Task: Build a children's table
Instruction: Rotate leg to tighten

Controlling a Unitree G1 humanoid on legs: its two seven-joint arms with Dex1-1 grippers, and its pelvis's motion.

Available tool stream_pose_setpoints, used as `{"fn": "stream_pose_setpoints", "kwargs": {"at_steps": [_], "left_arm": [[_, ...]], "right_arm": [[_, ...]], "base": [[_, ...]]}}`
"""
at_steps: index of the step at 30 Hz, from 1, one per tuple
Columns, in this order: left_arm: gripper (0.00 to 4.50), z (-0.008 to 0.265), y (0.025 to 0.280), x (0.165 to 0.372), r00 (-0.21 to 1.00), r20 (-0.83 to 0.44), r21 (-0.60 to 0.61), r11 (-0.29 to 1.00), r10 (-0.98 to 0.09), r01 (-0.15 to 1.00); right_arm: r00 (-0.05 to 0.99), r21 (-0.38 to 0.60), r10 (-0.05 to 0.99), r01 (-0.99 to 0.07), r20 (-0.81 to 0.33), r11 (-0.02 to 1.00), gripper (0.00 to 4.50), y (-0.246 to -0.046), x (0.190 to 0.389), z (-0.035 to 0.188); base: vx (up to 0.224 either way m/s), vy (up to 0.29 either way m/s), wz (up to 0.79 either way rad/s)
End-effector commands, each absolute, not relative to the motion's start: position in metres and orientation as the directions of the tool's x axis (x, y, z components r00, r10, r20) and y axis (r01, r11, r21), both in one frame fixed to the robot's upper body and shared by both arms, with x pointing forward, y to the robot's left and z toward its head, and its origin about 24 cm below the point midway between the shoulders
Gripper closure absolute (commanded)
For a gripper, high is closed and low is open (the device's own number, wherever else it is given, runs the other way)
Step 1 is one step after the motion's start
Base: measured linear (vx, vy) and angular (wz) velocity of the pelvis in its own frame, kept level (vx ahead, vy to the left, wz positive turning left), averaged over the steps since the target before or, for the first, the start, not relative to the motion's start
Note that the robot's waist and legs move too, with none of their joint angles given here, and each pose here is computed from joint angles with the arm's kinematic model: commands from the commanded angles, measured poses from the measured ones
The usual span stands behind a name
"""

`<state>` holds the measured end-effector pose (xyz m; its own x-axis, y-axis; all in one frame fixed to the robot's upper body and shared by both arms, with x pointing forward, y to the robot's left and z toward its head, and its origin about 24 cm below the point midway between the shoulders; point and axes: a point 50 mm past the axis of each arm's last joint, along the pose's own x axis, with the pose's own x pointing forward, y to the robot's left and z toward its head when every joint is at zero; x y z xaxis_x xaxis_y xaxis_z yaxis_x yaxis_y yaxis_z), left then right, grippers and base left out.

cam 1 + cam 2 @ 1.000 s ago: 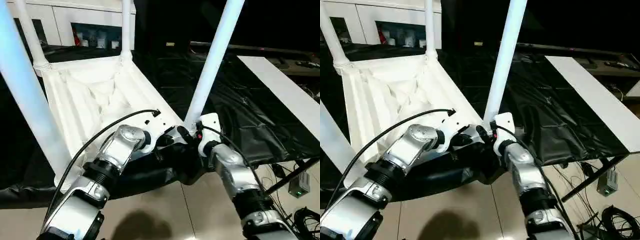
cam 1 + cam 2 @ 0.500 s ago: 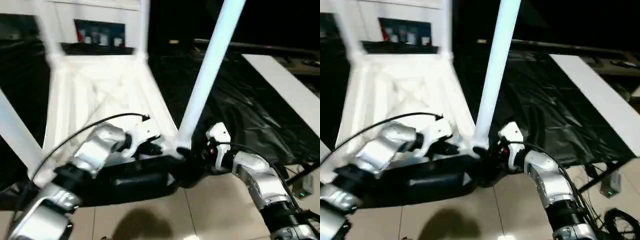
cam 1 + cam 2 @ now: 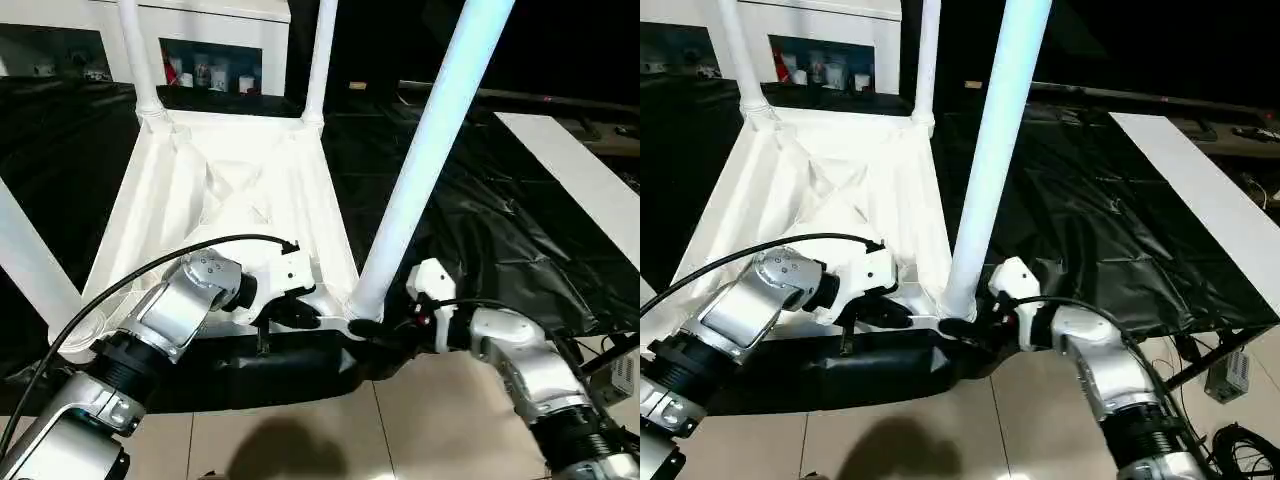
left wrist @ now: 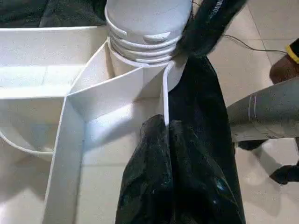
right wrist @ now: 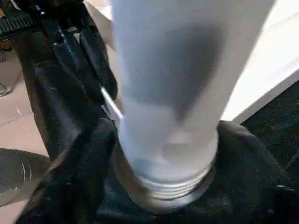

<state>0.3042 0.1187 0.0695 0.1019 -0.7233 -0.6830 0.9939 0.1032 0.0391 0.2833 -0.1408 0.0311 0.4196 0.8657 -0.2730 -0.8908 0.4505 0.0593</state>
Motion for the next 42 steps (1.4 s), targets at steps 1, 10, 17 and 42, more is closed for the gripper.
{"fn": "stream_pose_setpoints", "kwargs": {"at_steps": [1,10,17,42], "left_arm": [[4.5,0.057,0.113,0.295,0.031,-0.707,-0.014,0.058,-0.707,0.998],[4.5,0.055,0.116,0.294,0.028,-0.716,-0.02,0.061,-0.697,0.998],[4.5,0.05,0.106,0.298,0.083,-0.696,-0.014,0.129,-0.714,0.992],[4.5,0.04,0.057,0.328,0.317,-0.618,0.052,0.365,-0.72,0.93]], "right_arm": [[0.426,0.045,0.87,-0.892,-0.25,0.45,1.5,-0.143,0.287,0.038],[0.426,0.065,0.873,-0.89,-0.236,0.452,1.83,-0.141,0.285,0.034],[0.584,0.079,0.772,-0.783,-0.251,0.617,1.84,-0.142,0.293,0.022],[0.719,0.108,0.677,-0.669,-0.153,0.735,0.88,-0.102,0.319,0.036]], "base": [[0.0,0.0,0.0],[0.0,0.0,0.0],[0.0,0.0,0.0],[0.0,0.0,0.0]]}}
